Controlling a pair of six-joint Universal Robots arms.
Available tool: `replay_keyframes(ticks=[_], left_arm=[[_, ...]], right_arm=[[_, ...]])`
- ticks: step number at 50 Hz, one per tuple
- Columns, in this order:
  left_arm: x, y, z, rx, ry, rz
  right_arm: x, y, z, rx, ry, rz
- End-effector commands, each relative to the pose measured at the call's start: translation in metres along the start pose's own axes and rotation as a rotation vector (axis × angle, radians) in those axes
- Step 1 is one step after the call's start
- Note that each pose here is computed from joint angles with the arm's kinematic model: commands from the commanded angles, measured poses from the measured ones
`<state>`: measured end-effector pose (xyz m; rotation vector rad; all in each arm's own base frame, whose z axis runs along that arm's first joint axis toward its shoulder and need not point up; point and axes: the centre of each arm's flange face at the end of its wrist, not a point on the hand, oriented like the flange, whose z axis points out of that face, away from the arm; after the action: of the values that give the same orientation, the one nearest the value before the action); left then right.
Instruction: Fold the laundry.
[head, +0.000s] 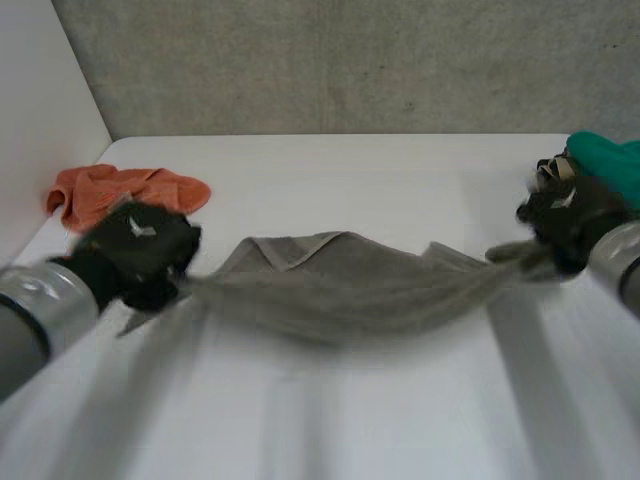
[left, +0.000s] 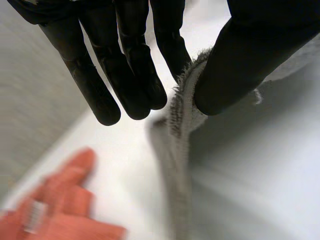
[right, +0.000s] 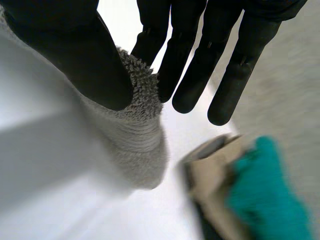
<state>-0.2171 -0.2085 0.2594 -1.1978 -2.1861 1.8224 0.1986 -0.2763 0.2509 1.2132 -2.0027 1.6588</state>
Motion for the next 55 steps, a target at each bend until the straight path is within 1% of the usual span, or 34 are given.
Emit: replay_keyframes(ticks=[1,5,8,10,12,13,16,17,20,21,23,24,27,28,31,32,34,36,38,39,42,43,46,47,51,55], left_arm=[[-0.043,-0.076,-0.05,0.365,-0.243,-0.105],[-0.056,-0.092,-0.06,0.457,-0.292,-0.193],[-0.06,-0.087,-0.051,0.423,-0.288,-0.218],[-0.053,-0.075,-0.036,0.36,-0.236,-0.231],[-0.045,-0.067,-0.025,0.312,-0.194,-0.238],[-0.036,-0.057,-0.015,0.26,-0.154,-0.244],[-0.022,-0.038,0.003,0.176,-0.103,-0.242],[-0.016,-0.027,0.014,0.127,-0.081,-0.234],[-0.006,-0.008,0.031,0.051,-0.048,-0.218],[-0.001,0.003,0.041,0.007,-0.032,-0.209],[0.004,0.011,0.049,-0.024,-0.017,-0.204],[0.008,0.017,0.057,-0.045,-0.008,-0.197],[0.015,0.024,0.067,-0.071,0.007,-0.191],[0.016,0.028,0.072,-0.084,0.009,-0.192],[0.018,0.034,0.077,-0.108,0.008,-0.199],[0.018,0.035,0.077,-0.118,0.005,-0.2],[0.017,0.035,0.076,-0.118,0.004,-0.204],[0.015,0.033,0.072,-0.112,-0.002,-0.209],[0.014,0.03,0.068,-0.099,-0.008,-0.214],[0.012,0.025,0.063,-0.08,-0.013,-0.216],[0.009,0.017,0.057,-0.047,-0.019,-0.22],[0.006,0.013,0.052,-0.029,-0.022,-0.225],[0.003,0.006,0.046,0.002,-0.029,-0.233],[0.002,0.003,0.044,0.017,-0.03,-0.24],[0.002,-0.003,0.039,0.045,-0.031,-0.254],[0.002,-0.005,0.04,0.068,-0.04,-0.261]], right_arm=[[0.072,-0.067,-0.045,0.312,0.233,0.031],[0.097,-0.087,-0.052,0.434,0.275,0.09],[0.101,-0.082,-0.035,0.435,0.251,0.139],[0.096,-0.072,-0.013,0.409,0.201,0.177],[0.086,-0.069,-0.001,0.391,0.161,0.188],[0.074,-0.065,0.014,0.374,0.123,0.191],[0.057,-0.051,0.039,0.32,0.075,0.194],[0.047,-0.042,0.057,0.294,0.054,0.185],[0.032,-0.029,0.085,0.27,0.04,0.167],[0.02,-0.023,0.101,0.265,0.032,0.16],[0.007,-0.019,0.116,0.278,0.029,0.151],[-0.006,-0.015,0.132,0.309,0.033,0.144],[-0.024,-0.007,0.152,0.35,0.05,0.131],[-0.034,-0.003,0.162,0.378,0.076,0.127],[-0.037,-0.003,0.17,0.405,0.147,0.123],[-0.032,-0.007,0.169,0.41,0.203,0.134],[-0.026,-0.009,0.164,0.386,0.249,0.156],[-0.023,-0.009,0.152,0.326,0.275,0.187],[-0.022,-0.009,0.14,0.276,0.262,0.193],[-0.023,-0.013,0.123,0.23,0.221,0.181],[-0.025,-0.015,0.096,0.141,0.135,0.174],[-0.026,-0.014,0.078,0.079,0.078,0.175],[-0.031,-0.008,0.054,-0.021,-0.018,0.197],[-0.036,-0.001,0.042,-0.085,-0.073,0.213],[-0.051,0.015,0.023,-0.172,-0.18,0.255],[-0.067,0.026,0.018,-0.169,-0.235,0.283]])
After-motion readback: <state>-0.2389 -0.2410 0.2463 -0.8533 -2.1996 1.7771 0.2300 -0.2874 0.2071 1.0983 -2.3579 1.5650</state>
